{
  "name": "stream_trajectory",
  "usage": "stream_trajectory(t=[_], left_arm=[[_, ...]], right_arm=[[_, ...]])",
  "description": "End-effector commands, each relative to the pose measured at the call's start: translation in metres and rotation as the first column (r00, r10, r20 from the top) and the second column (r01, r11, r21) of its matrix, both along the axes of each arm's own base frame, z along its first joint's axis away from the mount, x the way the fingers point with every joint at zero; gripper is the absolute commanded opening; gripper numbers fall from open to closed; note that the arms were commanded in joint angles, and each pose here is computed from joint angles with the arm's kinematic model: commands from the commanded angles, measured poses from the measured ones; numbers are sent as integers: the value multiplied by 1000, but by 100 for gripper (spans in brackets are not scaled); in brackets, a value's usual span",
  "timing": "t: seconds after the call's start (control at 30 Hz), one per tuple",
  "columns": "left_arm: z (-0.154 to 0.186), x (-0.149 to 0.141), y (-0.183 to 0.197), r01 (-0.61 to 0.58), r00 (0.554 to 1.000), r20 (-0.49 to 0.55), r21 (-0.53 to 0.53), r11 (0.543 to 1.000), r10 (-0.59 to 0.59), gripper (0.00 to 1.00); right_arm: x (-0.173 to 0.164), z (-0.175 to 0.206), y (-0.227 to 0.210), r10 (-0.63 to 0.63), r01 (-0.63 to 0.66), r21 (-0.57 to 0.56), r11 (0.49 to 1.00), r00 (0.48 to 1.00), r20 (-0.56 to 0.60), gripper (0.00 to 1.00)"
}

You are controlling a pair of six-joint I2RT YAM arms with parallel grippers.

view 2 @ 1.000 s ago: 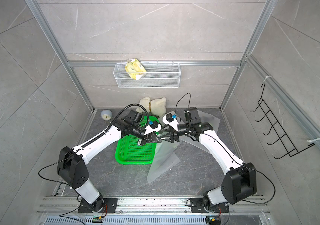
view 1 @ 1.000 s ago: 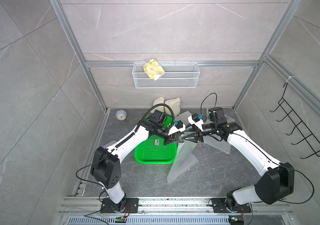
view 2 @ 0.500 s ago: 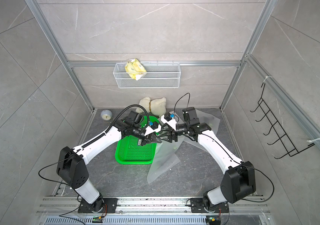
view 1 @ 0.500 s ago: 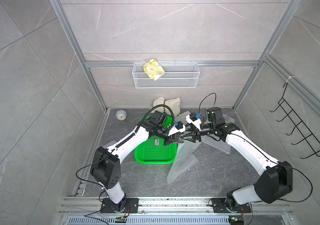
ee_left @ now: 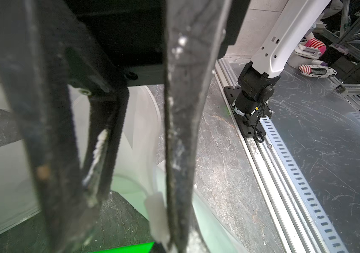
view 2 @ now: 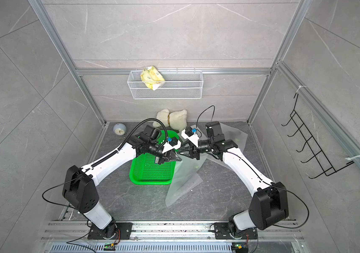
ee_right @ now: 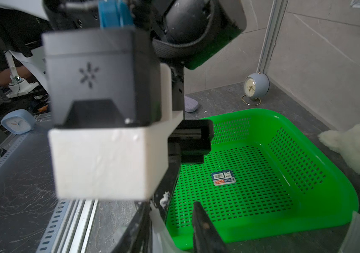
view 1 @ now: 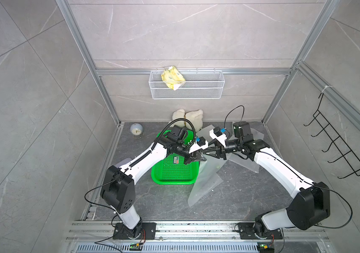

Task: Place the eggplant in a zip-top bag and seal the zipper
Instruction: Zip the zipper on the zipper food storage bag.

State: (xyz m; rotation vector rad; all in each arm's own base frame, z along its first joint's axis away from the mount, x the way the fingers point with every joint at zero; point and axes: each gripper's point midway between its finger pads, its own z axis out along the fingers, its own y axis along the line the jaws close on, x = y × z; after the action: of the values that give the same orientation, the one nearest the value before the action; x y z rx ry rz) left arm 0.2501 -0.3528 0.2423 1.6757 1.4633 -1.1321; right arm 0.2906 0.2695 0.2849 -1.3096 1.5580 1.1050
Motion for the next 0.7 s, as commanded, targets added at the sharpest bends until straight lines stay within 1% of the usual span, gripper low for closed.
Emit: stream_trajectory(t=[0.0, 0.17, 0.43, 0.53, 0.67], left_arm=[[25, -4, 3, 3, 999, 38, -53, 999, -1, 0], [28, -1, 3, -6, 999, 43, -57, 998, 8, 0], [26, -1, 3, -11, 999, 34, -51, 999, 13, 0], [25, -1, 3, -13, 1000, 27, -45, 999, 14, 0], [22, -1, 3, -14, 1000, 13, -32, 999, 15, 0]], right_arm=[[-15, 2, 0, 43, -43, 2, 999, 999, -23, 27], [-15, 2, 0, 32, -31, 14, 999, 999, -32, 15], [-14, 2, -1, 19, -19, 14, 1000, 999, -30, 8], [-12, 5, -2, 0, 0, 9, 1000, 1000, -23, 2], [-12, 9, -2, -7, 7, 9, 1000, 1000, -12, 0]])
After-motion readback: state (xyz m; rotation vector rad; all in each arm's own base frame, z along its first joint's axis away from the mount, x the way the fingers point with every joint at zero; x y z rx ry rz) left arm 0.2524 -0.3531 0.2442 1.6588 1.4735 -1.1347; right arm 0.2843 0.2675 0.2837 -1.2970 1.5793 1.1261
